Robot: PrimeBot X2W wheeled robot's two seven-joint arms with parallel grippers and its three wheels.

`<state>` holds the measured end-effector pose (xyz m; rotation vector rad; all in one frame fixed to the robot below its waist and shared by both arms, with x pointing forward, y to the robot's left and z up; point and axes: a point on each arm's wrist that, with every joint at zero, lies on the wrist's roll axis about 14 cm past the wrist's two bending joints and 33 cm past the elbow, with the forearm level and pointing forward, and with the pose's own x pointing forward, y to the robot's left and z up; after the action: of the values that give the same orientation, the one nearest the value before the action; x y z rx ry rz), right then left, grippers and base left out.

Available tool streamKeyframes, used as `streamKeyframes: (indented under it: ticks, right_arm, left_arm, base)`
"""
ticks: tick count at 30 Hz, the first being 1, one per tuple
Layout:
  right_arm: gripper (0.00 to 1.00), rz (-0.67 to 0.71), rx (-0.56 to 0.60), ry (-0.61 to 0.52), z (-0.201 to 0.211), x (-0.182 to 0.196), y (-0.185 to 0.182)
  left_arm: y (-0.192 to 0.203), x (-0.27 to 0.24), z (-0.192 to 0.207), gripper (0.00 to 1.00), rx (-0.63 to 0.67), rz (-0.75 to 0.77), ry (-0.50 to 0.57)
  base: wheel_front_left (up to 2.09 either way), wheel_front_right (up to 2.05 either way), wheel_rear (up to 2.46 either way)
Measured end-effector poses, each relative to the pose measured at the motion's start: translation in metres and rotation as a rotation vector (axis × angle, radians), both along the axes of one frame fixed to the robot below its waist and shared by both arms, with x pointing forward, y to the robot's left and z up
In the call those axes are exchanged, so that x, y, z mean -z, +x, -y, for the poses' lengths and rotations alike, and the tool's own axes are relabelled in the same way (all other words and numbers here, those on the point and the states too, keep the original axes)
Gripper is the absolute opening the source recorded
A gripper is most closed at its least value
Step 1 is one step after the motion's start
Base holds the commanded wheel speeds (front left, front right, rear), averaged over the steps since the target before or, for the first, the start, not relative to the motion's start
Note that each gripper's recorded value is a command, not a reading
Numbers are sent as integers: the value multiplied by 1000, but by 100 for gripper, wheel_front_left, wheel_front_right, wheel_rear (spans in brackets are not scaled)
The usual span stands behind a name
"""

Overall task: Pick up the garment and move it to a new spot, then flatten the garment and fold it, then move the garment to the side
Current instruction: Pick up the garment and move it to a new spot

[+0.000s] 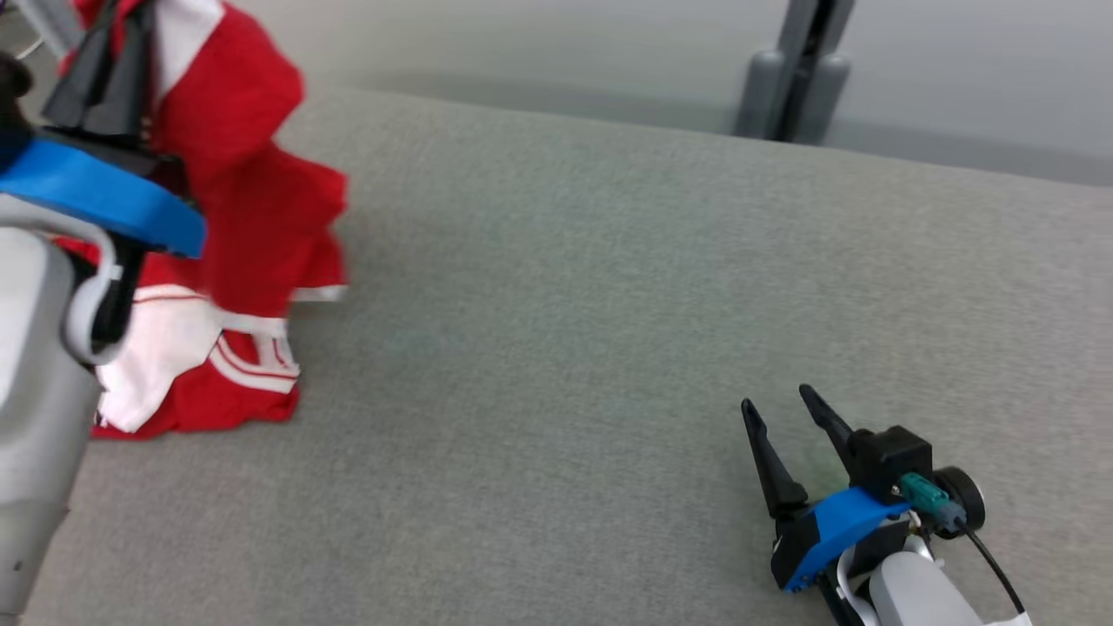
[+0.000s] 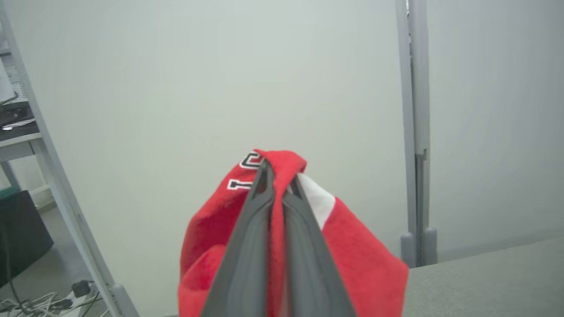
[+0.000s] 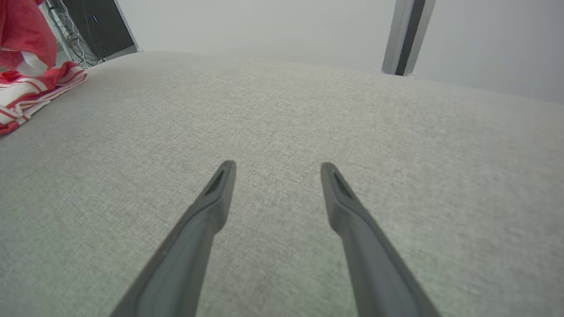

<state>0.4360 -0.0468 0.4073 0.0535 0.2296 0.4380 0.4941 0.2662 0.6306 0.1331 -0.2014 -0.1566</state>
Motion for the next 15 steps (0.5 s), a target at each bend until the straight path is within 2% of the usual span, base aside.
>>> streamKeyframes:
  ticks: [6, 10, 15]
  right_arm:
    - [100, 17, 100, 1, 37, -13, -20]
    - [100, 29, 159, 1, 59, -19, -32]
    - [100, 47, 223, 3, 81, -27, -43]
  left_arm:
    - [-7, -35, 113, 0, 283, 115, -70]
    - [-23, -56, 186, 0, 463, 169, -171]
    - [-43, -49, 253, 0, 615, 136, -265]
  base:
    - [0, 0, 0]
    - [0, 0, 0]
    - [0, 0, 0]
